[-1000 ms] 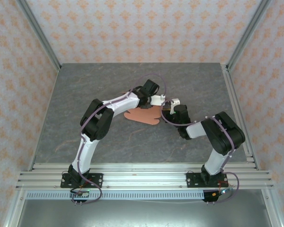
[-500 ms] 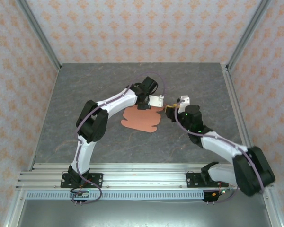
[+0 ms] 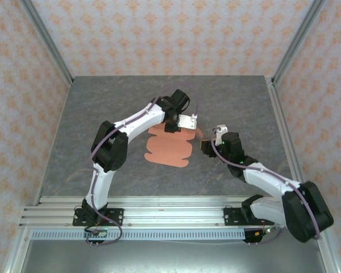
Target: Fold the paper box
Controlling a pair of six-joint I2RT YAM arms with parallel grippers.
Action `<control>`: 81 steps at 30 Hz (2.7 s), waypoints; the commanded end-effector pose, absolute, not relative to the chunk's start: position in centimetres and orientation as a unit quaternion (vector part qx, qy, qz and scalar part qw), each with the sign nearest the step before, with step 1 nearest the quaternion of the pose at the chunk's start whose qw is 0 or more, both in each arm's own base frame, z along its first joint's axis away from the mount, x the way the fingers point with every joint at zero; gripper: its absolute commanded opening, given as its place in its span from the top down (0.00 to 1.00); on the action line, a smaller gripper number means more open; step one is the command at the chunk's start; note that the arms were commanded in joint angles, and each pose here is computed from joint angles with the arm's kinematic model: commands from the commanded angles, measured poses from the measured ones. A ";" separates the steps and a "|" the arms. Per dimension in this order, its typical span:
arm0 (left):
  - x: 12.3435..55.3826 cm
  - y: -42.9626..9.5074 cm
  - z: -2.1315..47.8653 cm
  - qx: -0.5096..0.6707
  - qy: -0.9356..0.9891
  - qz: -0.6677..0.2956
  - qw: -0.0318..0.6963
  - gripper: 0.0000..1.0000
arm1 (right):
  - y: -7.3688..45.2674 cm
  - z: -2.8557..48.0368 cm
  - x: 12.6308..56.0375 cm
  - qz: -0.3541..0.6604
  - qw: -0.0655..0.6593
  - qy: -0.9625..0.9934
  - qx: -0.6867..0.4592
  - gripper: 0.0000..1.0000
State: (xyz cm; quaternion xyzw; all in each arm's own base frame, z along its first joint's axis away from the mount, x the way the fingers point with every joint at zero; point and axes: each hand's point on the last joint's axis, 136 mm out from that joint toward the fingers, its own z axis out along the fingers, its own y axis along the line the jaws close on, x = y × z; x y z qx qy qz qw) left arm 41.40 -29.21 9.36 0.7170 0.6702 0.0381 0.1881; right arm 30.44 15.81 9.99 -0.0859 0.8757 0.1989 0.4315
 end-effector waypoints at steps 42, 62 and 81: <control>37.2 -29.7 22.3 0.612 0.727 -0.165 0.264 0.05 | 19.4 9.1 37.1 0.156 0.471 0.847 -0.191 1.00; 41.5 -24.9 15.1 0.440 0.882 -0.100 0.135 0.34 | 19.7 8.8 37.1 0.162 0.463 0.850 -0.193 1.00; 38.7 -25.9 15.3 0.447 0.868 -0.192 0.104 0.34 | 20.0 8.3 37.3 0.165 0.451 0.855 -0.195 1.00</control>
